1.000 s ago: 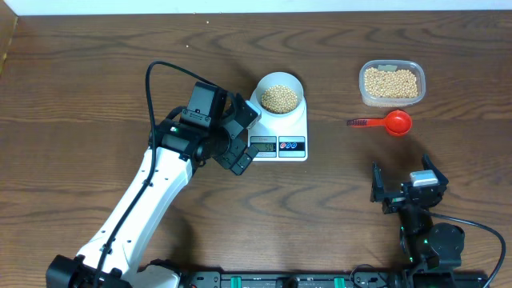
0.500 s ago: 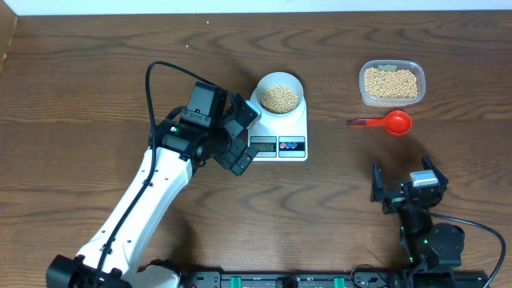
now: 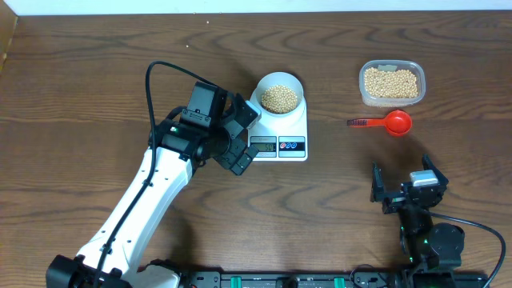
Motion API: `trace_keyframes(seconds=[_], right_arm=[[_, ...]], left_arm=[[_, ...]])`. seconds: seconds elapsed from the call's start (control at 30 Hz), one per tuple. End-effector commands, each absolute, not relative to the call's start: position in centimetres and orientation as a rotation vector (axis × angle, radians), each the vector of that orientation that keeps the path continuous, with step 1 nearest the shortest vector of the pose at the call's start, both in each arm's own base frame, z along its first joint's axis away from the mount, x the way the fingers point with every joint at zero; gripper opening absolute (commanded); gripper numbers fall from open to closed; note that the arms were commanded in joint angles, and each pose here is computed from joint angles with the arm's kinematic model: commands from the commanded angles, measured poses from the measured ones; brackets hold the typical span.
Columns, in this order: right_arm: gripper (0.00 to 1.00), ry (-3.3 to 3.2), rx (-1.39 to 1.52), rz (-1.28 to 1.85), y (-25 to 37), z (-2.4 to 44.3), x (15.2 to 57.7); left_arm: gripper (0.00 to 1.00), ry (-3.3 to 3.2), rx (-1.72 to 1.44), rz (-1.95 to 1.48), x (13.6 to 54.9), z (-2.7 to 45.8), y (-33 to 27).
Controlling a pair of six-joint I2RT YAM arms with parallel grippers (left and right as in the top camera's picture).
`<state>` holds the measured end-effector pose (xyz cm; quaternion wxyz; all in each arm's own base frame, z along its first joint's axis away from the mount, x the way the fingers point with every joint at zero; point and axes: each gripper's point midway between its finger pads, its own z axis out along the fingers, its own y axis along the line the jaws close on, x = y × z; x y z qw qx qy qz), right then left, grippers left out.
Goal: Scoop item into bowl and weigh 50g on scale
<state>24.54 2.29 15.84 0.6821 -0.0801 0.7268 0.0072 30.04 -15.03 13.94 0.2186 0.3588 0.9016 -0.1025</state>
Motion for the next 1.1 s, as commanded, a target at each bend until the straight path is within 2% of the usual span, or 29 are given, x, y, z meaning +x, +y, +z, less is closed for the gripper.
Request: trace_keyframes(seconds=[0.0, 0.13, 0.23, 0.37, 0.4, 0.53, 0.77, 0.9, 1.07], right_arm=[[0.99, 1.633, -0.156, 0.016, 2.0, 15.8, 24.5], [0.99, 1.633, -0.156, 0.016, 2.0, 15.8, 24.5], [0.99, 1.633, -0.156, 0.016, 2.0, 15.8, 24.5], [0.99, 1.633, -0.156, 0.016, 2.0, 15.8, 24.5], [0.99, 1.633, -0.156, 0.016, 2.0, 15.8, 24.5], [0.99, 1.632, -0.156, 0.015, 2.0, 15.8, 24.5], [0.99, 1.633, -0.156, 0.016, 2.0, 15.8, 24.5], [0.99, 1.633, -0.156, 0.016, 2.0, 15.8, 24.5], [0.99, 1.633, -0.156, 0.016, 2.0, 15.8, 24.5]], left_arm=[[0.98, 2.487, 1.009, -0.302, 29.7, 14.8, -15.2], [0.98, 2.524, 1.016, -0.306, 28.9, 14.3, -14.9], [0.87, 2.521, 1.015, -0.298, 29.0, 14.5, -14.8], [0.88, 2.449, 0.999, -0.297, 28.7, 16.6, -14.8], [1.00, 2.412, 0.991, -0.293, 28.6, 17.6, -14.8], [0.98, 2.221, 0.930, -0.265, 28.1, 22.8, -14.2], [0.98, 1.997, 0.686, -0.127, 26.1, 29.2, -8.5], [0.98, 1.892, 0.561, -0.051, 25.1, 29.7, -5.6], [0.98, 1.785, 0.405, 0.022, 24.3, 27.4, -2.8]])
